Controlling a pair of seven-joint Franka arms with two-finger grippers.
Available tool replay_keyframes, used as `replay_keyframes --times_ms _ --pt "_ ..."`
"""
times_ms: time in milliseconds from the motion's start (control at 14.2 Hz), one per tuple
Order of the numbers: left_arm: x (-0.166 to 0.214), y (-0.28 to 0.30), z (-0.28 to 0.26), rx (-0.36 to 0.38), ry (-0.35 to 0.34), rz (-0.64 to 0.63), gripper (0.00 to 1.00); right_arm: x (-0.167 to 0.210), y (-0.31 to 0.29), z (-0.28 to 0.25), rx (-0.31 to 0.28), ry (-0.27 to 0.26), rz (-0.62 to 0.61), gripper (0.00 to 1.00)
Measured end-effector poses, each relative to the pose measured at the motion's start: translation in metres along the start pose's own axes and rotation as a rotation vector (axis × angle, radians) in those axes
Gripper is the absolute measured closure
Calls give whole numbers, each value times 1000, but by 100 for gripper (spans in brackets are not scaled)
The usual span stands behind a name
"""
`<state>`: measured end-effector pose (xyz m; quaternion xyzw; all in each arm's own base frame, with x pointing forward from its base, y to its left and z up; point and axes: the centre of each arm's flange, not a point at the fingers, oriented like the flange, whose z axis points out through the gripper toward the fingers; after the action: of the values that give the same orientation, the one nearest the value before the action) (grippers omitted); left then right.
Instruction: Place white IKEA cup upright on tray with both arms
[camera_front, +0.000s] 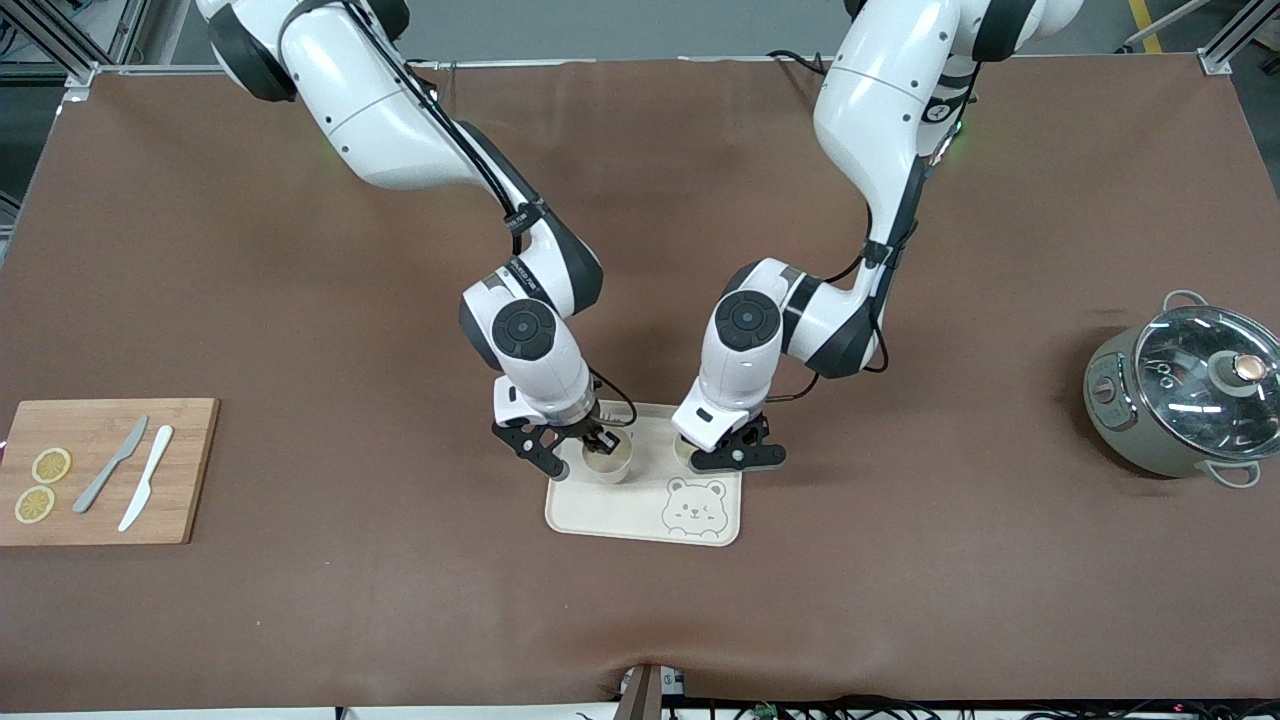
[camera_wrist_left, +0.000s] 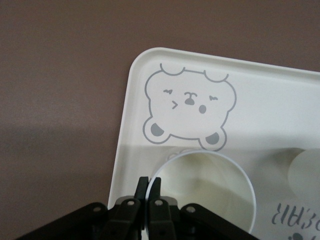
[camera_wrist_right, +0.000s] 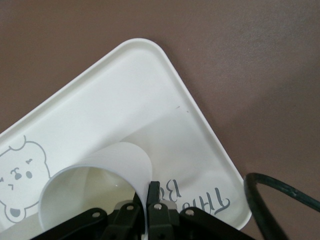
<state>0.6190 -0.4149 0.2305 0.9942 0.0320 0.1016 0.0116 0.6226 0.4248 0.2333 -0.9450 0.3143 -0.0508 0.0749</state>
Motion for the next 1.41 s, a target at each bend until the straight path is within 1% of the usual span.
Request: replay_keyframes --times_ms 282,352,423,634,775,846,987,1057,1269,1410 --pt "0 2 1 -1 2 2 96 -1 1 3 -4 1 -3 96" --pt "0 3 1 -2 3 3 93 0 1 3 -5 1 -2 90" --pt "0 3 0 -3 3 4 84 0 1 3 -5 2 -1 81" --pt "-1 5 0 -4 4 6 52 5 2 3 -5 10 4 48" --pt "0 5 -1 -5 6 5 34 9 1 -1 -2 15 6 30" --pt "2 5 -3 -8 10 4 22 11 0 -4 -5 16 8 19" --pt "8 4 -10 -14 21 -1 4 19 0 -16 -29 15 6 1" --pt "12 1 -15 -9 16 -8 0 25 0 -30 -47 13 -7 0" --pt "25 -15 -34 42 -57 9 0 47 8 -100 -115 -2 -45 0" --pt "46 -36 -63 66 -109 37 0 62 17 -156 -138 -15 -53 0"
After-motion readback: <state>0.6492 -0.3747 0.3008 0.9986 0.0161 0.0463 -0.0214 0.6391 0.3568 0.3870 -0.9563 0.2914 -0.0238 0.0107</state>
